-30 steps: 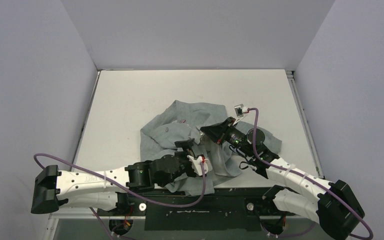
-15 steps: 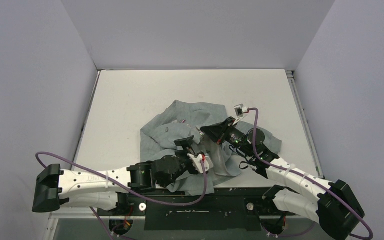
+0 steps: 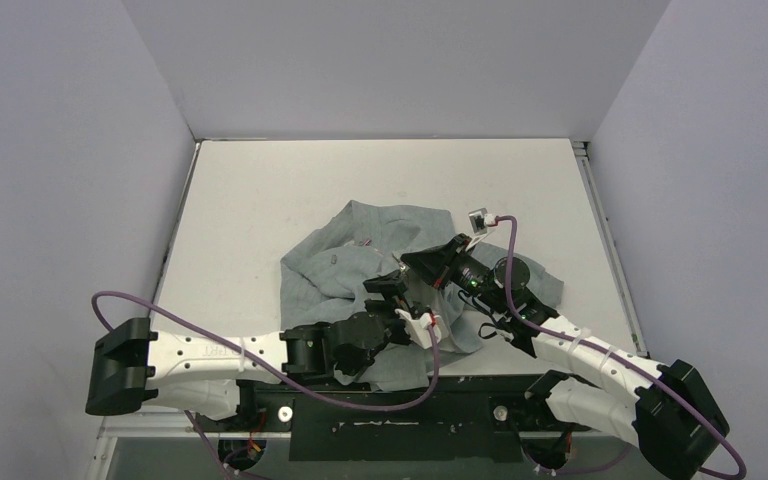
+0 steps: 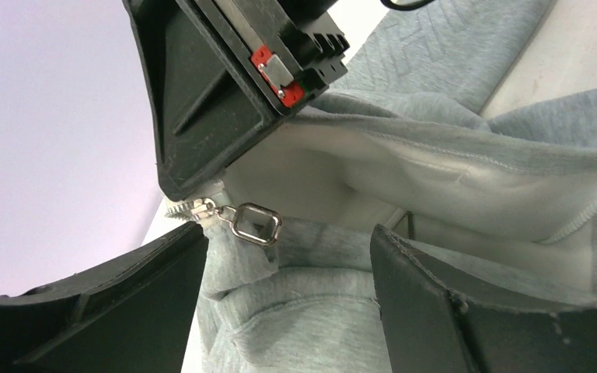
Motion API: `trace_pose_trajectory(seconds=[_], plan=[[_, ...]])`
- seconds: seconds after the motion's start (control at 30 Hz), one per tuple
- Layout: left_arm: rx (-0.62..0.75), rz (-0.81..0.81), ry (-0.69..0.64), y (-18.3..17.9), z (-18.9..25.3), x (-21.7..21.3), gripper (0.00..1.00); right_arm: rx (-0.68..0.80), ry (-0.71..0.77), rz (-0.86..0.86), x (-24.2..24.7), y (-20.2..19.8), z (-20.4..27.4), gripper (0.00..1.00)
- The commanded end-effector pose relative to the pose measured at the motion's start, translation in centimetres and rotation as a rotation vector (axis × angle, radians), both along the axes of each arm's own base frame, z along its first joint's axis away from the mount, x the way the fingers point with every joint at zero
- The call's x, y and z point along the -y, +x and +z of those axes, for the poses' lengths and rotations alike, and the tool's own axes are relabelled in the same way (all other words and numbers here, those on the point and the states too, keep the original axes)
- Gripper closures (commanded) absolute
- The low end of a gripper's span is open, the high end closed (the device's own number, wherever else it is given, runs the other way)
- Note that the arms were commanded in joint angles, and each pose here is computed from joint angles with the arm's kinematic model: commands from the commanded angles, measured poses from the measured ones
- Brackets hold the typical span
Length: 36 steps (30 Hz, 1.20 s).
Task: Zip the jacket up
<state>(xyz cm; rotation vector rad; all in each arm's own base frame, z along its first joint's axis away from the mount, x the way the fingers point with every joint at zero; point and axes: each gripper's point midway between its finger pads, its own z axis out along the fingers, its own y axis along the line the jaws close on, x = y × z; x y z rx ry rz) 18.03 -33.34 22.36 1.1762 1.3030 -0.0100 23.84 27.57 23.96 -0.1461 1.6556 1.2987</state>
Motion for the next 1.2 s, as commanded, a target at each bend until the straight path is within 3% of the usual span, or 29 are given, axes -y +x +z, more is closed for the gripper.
trace_pose_trajectory(seconds=[0.0,0.3,0.8,1.0,1.17], plan=[[0.073,0.044,-0.051,0.8,3.3,0.7,0.28,0.081,0.062,-0.021,0.4,0.4,3.3,1.0],[0.083,0.043,-0.009,1.0,2.9,1.2,0.46,0.084,0.063,-0.02,0.4,0.3,3.3,1.0],[0.044,0.03,-0.056,0.8,4.0,2.0,0.78,0.081,0.065,-0.025,0.7,0.1,3.1,1.0],[0.023,0.0,-0.068,0.4,4.6,2.5,0.97,0.081,0.067,-0.028,0.7,0.1,3.2,1.0],[-0.008,-0.016,-0.114,0.1,5.4,2.7,1.0,0.079,0.067,-0.026,0.7,0.1,3.1,1.0]])
